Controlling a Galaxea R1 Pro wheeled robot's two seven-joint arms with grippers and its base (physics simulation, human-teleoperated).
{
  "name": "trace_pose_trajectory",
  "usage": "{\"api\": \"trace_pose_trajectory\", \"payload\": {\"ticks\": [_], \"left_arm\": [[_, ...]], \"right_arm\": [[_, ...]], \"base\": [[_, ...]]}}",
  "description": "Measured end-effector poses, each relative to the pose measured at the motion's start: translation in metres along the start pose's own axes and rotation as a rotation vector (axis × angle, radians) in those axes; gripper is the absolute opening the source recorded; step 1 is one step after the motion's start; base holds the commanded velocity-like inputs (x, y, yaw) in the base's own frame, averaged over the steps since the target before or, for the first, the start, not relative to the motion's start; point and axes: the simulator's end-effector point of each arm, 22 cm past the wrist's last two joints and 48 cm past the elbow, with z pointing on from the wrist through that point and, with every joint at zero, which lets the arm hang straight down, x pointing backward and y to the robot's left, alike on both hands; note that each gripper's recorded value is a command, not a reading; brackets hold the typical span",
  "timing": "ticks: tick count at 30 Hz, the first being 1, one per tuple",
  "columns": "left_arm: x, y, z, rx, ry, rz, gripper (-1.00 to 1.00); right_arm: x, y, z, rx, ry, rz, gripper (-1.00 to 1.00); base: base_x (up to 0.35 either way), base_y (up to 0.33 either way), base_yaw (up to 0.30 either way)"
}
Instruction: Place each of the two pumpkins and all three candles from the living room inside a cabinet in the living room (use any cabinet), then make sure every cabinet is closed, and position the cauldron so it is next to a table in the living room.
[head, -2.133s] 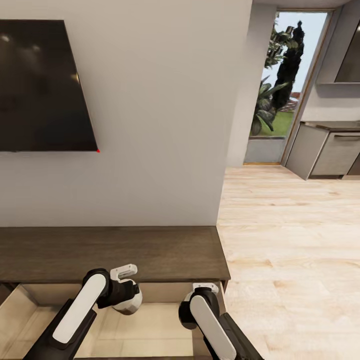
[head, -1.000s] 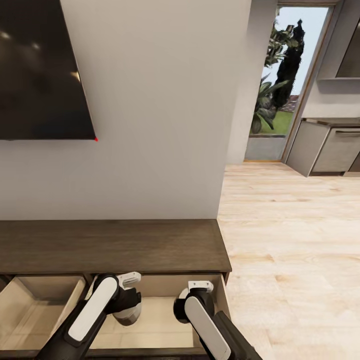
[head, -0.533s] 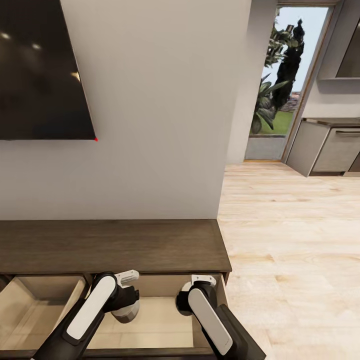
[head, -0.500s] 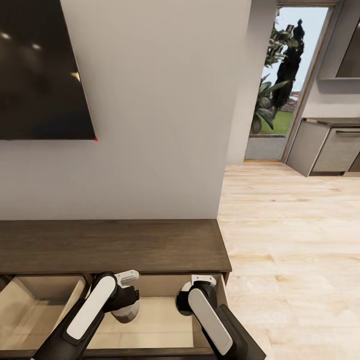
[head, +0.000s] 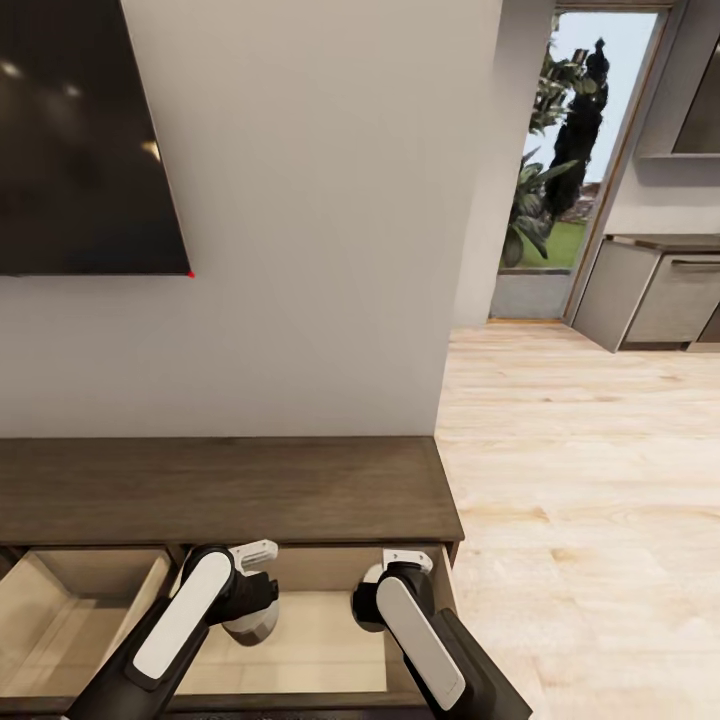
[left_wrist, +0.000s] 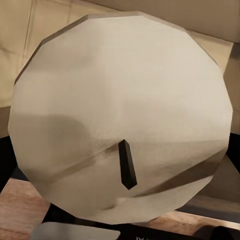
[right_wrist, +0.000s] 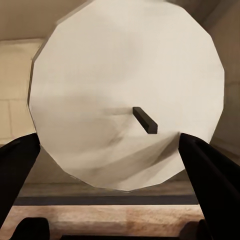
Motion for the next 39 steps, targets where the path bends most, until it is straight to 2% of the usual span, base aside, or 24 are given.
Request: {"api": "trace_pose_trajectory", "payload": {"ticks": [39], "left_arm": [[0.040,0.007,0.076,0.002,-0.001,0.000,-1.00]], "right_arm": [[0.047,-0.006,0.071,-0.001,-0.001,0.000,-1.00]], "base": [[0.000,0.000,0.000]]}}
